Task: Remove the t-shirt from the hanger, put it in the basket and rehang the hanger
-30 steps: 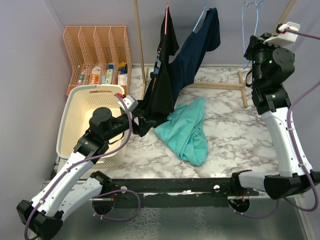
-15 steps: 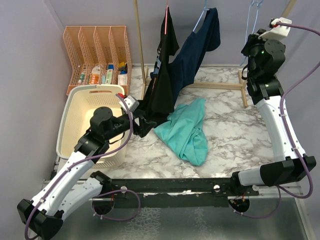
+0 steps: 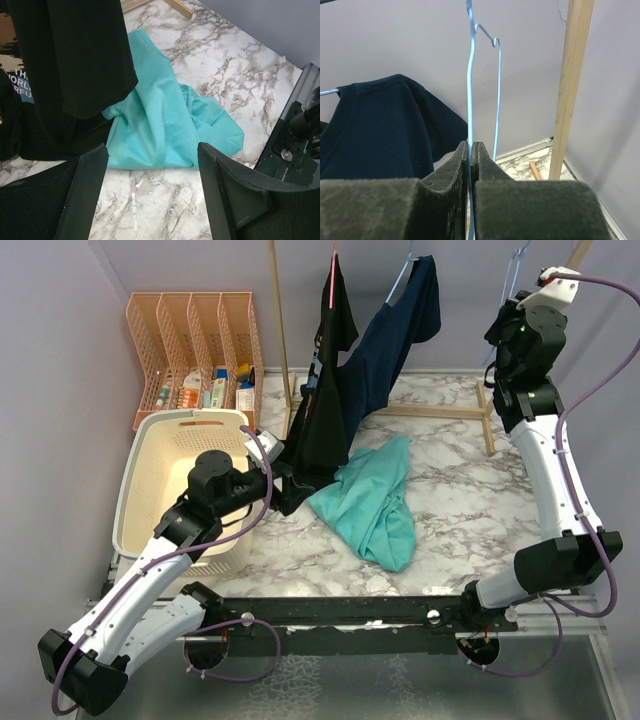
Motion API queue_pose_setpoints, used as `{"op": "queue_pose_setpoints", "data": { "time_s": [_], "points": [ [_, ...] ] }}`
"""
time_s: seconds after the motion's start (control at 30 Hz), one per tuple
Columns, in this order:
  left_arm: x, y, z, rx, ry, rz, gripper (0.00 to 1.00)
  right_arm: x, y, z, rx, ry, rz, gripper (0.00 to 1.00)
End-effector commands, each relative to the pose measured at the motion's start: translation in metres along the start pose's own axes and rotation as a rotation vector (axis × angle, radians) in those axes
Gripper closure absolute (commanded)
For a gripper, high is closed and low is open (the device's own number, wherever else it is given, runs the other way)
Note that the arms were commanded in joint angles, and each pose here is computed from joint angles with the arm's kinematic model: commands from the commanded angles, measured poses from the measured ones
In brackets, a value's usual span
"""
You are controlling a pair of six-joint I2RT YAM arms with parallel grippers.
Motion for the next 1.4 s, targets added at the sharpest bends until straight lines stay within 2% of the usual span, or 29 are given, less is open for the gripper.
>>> {"op": "queue_pose_setpoints", "data": {
  "time_s": [0.0, 0.03, 0.07, 0.17, 0.2, 0.27, 0.33, 0.37, 0.47, 0.5, 0.53, 0.77, 0.93, 1.03, 1.13, 1.23, 1.37],
  "points": [
    [-0.002, -0.004, 0.001, 0.03, -0.009, 0.011, 0.25, -0.014, 0.005, -0.001, -0.03, -0.012, 0.028, 0.99],
    [-0.002, -0.003, 0.001, 0.029, -0.007, 0.011, 0.25, -0.013, 0.006, -0.003, -0.038, -0.001, 0.026, 0.98],
    [-0.002, -0.003, 0.001, 0.029, -0.004, 0.009, 0.24, -0.011, 0.005, -0.005, -0.042, 0.007, 0.026, 0.92],
    [-0.001, -0.003, 0.002, 0.031, -0.002, 0.008, 0.21, -0.013, 0.002, -0.02, -0.055, 0.0, 0.041, 0.57],
    [-0.001, -0.003, 0.003, 0.031, -0.002, 0.008, 0.2, -0.014, 0.0, -0.027, -0.06, -0.002, 0.047, 0.49],
    [0.0, -0.003, 0.003, 0.035, 0.001, 0.007, 0.19, -0.016, -0.005, -0.043, -0.063, 0.0, 0.061, 0.4],
    [0.001, -0.003, 0.005, 0.041, 0.006, 0.003, 0.18, -0.014, -0.011, -0.061, -0.065, 0.022, 0.061, 0.2],
    [0.001, -0.004, 0.006, 0.048, 0.007, -0.001, 0.18, -0.015, -0.015, -0.073, -0.063, 0.032, 0.062, 0.16],
    [0.002, -0.005, 0.009, 0.064, 0.007, -0.029, 0.17, -0.001, -0.028, -0.107, -0.06, 0.085, 0.087, 0.11],
    [0.003, -0.006, 0.011, 0.074, 0.009, -0.043, 0.17, 0.006, -0.032, -0.119, -0.066, 0.105, 0.104, 0.03],
    [0.005, -0.006, 0.014, 0.083, 0.015, -0.06, 0.17, 0.015, -0.036, -0.132, -0.07, 0.128, 0.118, 0.0],
    [0.019, -0.009, 0.038, 0.108, 0.094, -0.177, 0.19, 0.067, -0.053, -0.215, -0.173, 0.297, 0.187, 0.0],
    [0.031, -0.029, 0.064, 0.062, 0.171, -0.137, 0.2, 0.091, -0.055, -0.26, -0.297, 0.349, 0.209, 0.0],
    [0.041, -0.041, 0.085, 0.033, 0.24, -0.11, 0.19, 0.104, -0.061, -0.274, -0.301, 0.385, 0.207, 0.0],
    [0.052, -0.036, 0.11, -0.066, 0.3, -0.099, 0.14, 0.108, -0.063, -0.281, -0.297, 0.4, 0.217, 0.0],
    [0.058, -0.029, 0.136, -0.169, 0.343, -0.093, 0.01, 0.105, -0.063, -0.284, -0.304, 0.395, 0.226, 0.01],
    [0.066, -0.03, 0.169, -0.268, 0.397, -0.046, 0.01, 0.105, -0.065, -0.285, -0.289, 0.385, 0.238, 0.01]
  ]
}}
Point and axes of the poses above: each gripper's point midway between its finger pads, its own z axis out along the fingers, its own y axis along the line the jaws close on, x = y × z, the point moved 5 cm from there along -z, back along the fingers, and after that the axes turned 3 degrees about z, right-handed, at the moved point
